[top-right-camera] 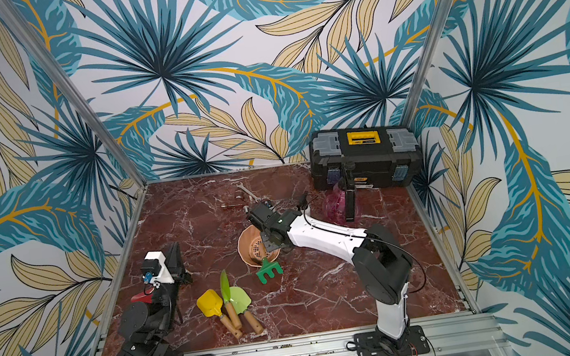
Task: Organize the gardening tools
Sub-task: Adjust the container at the center of the board.
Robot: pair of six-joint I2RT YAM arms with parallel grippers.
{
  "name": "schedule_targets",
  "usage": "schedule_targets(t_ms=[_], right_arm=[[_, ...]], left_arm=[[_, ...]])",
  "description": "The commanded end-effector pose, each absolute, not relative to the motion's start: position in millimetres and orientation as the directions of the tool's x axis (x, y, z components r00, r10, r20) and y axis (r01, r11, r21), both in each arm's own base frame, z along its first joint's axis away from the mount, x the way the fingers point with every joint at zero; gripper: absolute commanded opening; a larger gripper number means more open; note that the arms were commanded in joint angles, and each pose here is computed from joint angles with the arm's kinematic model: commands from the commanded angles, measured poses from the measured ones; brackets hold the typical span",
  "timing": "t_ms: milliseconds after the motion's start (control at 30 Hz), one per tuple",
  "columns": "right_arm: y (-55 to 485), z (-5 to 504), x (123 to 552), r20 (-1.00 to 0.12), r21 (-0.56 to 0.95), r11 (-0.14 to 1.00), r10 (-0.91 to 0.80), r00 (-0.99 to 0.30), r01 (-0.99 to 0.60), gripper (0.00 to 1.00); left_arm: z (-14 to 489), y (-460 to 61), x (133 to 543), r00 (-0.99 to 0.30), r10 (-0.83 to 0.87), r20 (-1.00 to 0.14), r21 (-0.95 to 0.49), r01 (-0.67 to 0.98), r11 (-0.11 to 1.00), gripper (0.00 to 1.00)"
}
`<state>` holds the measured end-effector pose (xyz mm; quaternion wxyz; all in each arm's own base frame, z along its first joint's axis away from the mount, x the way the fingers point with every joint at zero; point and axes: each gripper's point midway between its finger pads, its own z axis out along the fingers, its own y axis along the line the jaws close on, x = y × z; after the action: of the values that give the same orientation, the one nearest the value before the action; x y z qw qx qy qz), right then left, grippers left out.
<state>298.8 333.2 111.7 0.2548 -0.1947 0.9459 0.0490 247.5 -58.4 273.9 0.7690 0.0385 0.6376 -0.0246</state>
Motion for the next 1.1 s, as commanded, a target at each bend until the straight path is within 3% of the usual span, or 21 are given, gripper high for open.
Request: schedule_targets(t_ms=[0,233,567,800,1067], right_arm=[[350,105,297,-0.489,0.068,0.878,-0.384,-0.783,-0.474,0.10],[347,106,307,-0.486,0.073,0.864,-0.405,-0.774,-0.498,0.16],[341,153,290,-0.520,0.132,0.838,-0.397,-0.757,-0.530,0.59],[349,183,231,-0.458,0.257,0.804,-0.388,-0.800,-0.537,0.61],[385,164,163,-0.349,0.332,0.811,-0.368,-0.862,-0.481,0.59]], left_arm=[[275,-63,248,0.176,0.012,-0.984,0.032,0.113,0.993,0.13],[271,-67,248,0.148,0.003,-0.989,0.024,0.141,0.990,0.13],[277,-74,248,0.110,-0.035,-0.993,-0.014,0.187,0.982,0.13],[288,-77,252,0.076,-0.033,-0.997,-0.018,0.192,0.981,0.14],[292,-73,257,0.054,-0.036,-0.998,-0.028,0.154,0.988,0.15]])
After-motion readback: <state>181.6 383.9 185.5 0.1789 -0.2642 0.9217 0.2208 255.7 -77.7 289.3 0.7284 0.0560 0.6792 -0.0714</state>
